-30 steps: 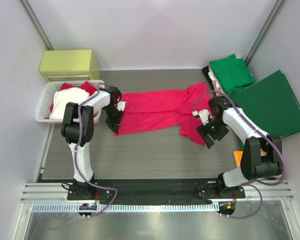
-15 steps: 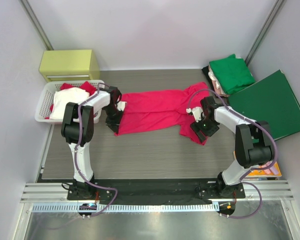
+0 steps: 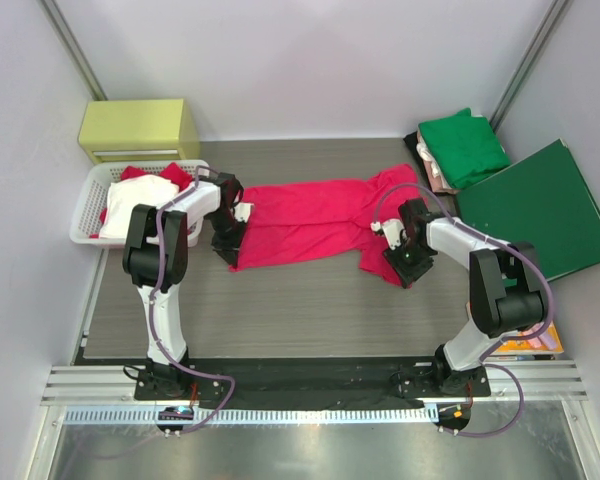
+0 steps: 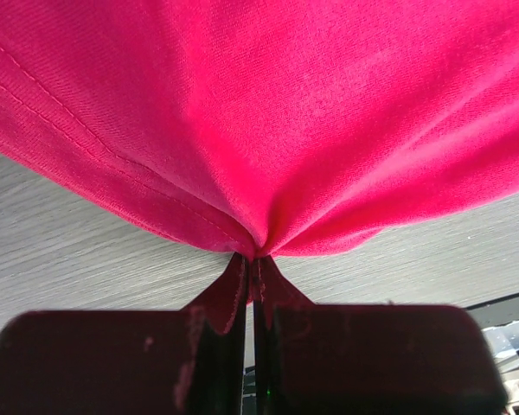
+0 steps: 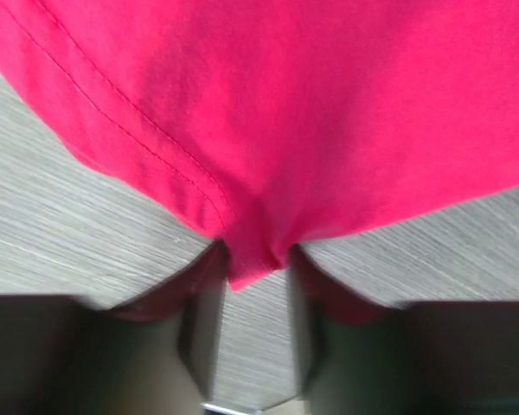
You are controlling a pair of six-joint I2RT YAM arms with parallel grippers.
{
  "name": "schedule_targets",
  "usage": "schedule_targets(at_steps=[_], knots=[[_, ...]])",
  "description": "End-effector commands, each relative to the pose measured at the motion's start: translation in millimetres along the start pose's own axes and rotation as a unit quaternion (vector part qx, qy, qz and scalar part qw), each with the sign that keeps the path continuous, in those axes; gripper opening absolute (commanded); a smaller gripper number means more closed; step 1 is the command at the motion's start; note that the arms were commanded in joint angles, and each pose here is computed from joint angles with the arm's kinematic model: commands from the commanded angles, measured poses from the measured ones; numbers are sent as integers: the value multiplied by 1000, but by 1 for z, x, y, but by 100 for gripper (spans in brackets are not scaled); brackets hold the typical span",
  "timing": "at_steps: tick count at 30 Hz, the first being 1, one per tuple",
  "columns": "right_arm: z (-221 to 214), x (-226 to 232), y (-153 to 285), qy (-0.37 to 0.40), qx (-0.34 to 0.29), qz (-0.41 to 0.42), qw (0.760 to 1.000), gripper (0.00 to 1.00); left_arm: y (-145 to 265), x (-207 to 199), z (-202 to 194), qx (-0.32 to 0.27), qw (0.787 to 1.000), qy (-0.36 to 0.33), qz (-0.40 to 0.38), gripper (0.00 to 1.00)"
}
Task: Fold and stack the t-shirts
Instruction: Grap the side of the flattened tshirt closest away from the robot with both arms, then fold the other side of the tshirt into a rectangle
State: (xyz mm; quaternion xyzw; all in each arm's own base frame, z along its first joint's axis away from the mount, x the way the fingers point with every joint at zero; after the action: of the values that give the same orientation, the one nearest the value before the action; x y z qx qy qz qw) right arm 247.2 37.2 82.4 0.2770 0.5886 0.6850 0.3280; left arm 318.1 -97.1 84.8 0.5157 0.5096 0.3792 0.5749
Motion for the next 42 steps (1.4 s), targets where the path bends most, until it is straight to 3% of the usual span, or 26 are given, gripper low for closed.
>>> schedule_targets(at_steps=[1, 2, 3, 10, 18, 22, 30, 35, 42], knots=[[-1, 6, -14, -9, 0, 18, 1000, 13, 5, -1, 8, -17, 1000, -5, -11, 0], [-1, 7, -15, -11, 1, 23, 1000, 3, 5, -1, 8, -17, 1000, -6, -11, 0], [-2, 8, -16, -12, 4, 25, 1000, 1, 4, -1, 7, -17, 1000, -6, -9, 0], [-4, 13, 12, -8, -28, 13, 999, 1, 9, -1, 6, -33, 999, -11, -6, 0], [2, 12, 77, 1, -114, -41, 993, 1, 41, -4, 5, -120, 992, -50, 0, 0], [7, 8, 92, 1, -124, -59, 990, 1, 54, -4, 5, -154, 985, -72, 12, 0], [46, -11, 96, -10, -164, -77, 983, 1, 69, 3, 15, -197, 975, -88, 52, 0], [78, -30, 78, -17, -156, -77, 985, 1, 72, 7, 41, -218, 969, -88, 77, 0], [110, -51, 96, -25, -185, -113, 976, 1, 91, 11, 67, -256, 957, -93, 98, 0]])
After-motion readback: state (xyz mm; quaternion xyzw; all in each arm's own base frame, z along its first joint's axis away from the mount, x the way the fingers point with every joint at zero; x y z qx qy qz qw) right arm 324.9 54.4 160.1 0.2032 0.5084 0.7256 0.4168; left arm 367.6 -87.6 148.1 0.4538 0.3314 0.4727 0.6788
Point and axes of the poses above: each gripper's point midway between its finger pads, its own y axis back along the fingers, its own x axis along the line the jaws close on, z = x × y, the point moved 7 cm from there along y, back along the fingers, and after that the axes turned 3 degrees about y, right-handed, at the moved point
